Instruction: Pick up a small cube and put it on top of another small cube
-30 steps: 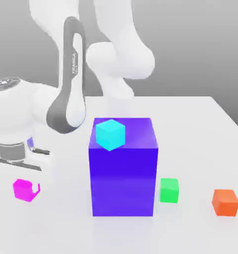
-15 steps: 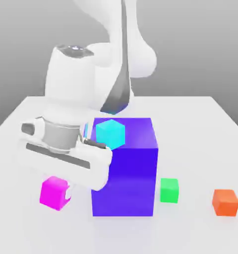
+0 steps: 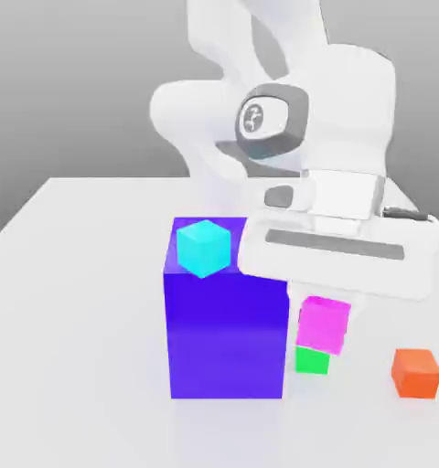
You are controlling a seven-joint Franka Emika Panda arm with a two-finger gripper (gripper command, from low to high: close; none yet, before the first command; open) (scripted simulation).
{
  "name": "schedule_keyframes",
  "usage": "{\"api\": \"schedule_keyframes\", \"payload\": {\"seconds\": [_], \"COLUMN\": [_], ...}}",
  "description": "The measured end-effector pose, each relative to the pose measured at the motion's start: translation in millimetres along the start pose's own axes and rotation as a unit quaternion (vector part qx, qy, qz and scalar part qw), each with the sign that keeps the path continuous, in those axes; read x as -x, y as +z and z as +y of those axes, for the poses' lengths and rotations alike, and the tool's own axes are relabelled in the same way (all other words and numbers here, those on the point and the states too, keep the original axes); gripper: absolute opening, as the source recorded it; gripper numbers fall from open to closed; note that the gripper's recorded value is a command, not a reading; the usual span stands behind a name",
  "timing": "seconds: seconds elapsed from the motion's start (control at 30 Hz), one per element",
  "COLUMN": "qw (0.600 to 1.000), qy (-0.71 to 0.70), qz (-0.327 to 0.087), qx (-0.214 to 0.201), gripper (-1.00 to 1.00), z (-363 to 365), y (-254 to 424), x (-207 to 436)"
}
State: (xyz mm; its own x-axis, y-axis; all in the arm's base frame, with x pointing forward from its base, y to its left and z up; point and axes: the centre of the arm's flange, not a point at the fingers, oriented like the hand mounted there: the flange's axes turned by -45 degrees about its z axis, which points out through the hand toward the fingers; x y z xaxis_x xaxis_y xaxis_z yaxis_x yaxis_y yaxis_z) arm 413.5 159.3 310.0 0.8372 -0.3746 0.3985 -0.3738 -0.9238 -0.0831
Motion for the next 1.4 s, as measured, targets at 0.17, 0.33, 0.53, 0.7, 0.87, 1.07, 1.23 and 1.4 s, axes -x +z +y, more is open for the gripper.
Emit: {"api": "schedule_keyframes", "payload": {"seconds": [0.17,0.33,0.53,0.7,0.87,1.07,1.23,1.4], "qw": [0.994,0.957,0.849,0.781,0.775,0.772,0.77,0.77], "qy": [0.105,0.274,0.5,0.589,0.592,0.593,0.593,0.594], "qz": [-0.036,-0.078,-0.122,-0.139,-0.159,-0.175,-0.177,-0.17], "qx": [0.006,0.045,0.117,0.153,0.15,0.151,0.155,0.158], "gripper": [-1.0,-1.0,-1.0,-1.0,-1.0,-1.0,-1.0,-1.0], "z": [-11,4,37,55,53,50,51,55], "y": [0,10,26,19,24,36,48,61], "x": [50,72,85,112,121,130,137,141]}}
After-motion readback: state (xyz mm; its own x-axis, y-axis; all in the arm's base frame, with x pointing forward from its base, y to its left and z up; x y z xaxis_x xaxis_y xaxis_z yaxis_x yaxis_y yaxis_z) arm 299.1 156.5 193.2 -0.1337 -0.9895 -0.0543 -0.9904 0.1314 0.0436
